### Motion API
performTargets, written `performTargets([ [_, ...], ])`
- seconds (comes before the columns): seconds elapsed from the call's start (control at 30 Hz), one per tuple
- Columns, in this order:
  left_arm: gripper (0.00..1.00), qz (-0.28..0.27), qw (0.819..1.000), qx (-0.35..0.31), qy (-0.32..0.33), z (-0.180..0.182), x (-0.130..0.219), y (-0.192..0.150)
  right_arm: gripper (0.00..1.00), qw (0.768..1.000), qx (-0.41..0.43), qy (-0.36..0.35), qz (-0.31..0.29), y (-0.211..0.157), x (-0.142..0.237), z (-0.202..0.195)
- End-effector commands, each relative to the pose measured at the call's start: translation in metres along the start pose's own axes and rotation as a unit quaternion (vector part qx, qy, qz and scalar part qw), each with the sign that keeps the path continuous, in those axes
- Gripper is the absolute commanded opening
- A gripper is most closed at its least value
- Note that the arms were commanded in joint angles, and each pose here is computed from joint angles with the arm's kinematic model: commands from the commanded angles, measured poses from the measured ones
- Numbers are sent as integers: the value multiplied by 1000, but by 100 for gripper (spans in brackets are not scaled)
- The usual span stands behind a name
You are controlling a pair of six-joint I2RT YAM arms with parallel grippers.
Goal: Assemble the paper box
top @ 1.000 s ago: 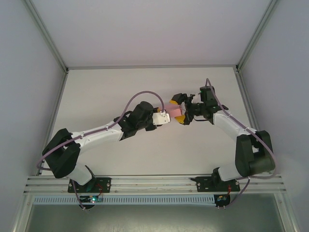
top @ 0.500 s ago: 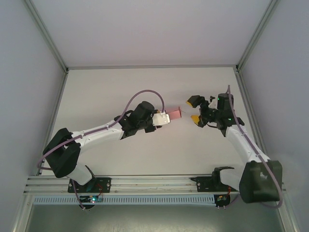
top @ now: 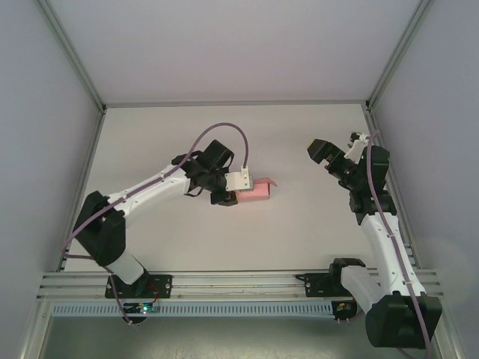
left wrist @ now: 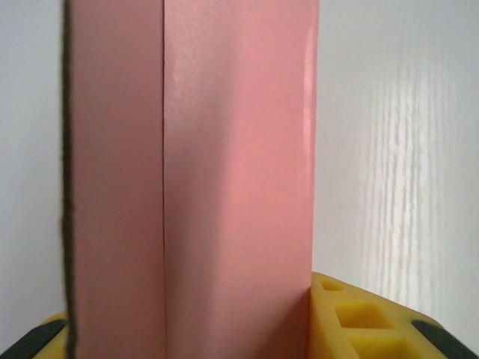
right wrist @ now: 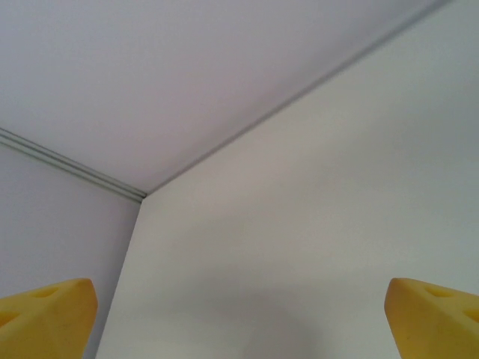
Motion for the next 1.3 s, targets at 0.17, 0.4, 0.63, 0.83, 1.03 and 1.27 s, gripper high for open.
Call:
performTargets([
  [0.17,25,115,987,81,-75,10,-23,-21,93,989,139,8,43,-22,-11,18],
  [0.4,34,123,986,89,-67,17,-34,-22,81,971,179,31,156,-63,-27,27],
  [0.63,38,124,984,99,-78,19,-41,-23,70,936,259,7,241,-103,-47,38],
  [0.83,39,121,984,102,-84,19,-44,-24,64,912,298,-20,281,-118,-67,37],
  [1.03,40,120,984,105,-84,20,-46,-25,50,902,294,-10,315,-126,-79,39],
  [1.27,40,113,983,111,-87,21,-49,-22,37,899,287,-11,329,-135,-76,36],
])
Point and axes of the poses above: each hand's point on the last joint's axis, 136 mm out from that joint toward the fingers, its own x axis back along the fingers, its own z axis along the line the jaws close on, y = z × x, the point moved 5 cm from there along x, back along the fingers, and after that the axes turned 7 degrees about x, right-handed, at the moved point
